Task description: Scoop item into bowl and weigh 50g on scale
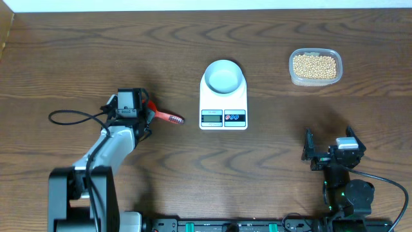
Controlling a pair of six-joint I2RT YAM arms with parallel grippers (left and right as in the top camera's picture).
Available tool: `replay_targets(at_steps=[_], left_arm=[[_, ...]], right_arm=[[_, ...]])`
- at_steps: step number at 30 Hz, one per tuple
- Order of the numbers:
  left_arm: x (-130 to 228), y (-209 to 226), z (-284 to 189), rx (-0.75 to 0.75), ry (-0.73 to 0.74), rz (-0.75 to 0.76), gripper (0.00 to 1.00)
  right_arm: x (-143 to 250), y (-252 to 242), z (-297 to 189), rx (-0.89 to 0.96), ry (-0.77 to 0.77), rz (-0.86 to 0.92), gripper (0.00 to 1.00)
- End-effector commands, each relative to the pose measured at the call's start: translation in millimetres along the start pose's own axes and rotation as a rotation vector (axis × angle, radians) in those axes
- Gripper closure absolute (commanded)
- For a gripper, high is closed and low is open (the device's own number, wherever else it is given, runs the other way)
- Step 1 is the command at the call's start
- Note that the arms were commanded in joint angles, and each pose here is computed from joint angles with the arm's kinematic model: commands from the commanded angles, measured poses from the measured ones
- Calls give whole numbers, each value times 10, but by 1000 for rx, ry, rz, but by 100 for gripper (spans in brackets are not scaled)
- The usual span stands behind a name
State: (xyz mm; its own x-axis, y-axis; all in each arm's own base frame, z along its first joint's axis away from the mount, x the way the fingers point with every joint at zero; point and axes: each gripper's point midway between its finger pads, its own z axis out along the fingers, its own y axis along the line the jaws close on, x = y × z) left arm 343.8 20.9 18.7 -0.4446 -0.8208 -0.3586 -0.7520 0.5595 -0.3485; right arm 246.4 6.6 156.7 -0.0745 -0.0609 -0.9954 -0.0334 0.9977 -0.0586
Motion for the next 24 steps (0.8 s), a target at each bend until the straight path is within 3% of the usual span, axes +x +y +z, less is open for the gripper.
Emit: replay_targets(at_steps=[1, 24], left_arm=[[-179, -185, -188, 64, -61, -12, 93], [-387, -360, -390, 148, -146, -89, 93]], right_arm=[[19, 8, 2, -2, 6, -9, 1], [19, 8, 2, -2, 6, -9, 1]])
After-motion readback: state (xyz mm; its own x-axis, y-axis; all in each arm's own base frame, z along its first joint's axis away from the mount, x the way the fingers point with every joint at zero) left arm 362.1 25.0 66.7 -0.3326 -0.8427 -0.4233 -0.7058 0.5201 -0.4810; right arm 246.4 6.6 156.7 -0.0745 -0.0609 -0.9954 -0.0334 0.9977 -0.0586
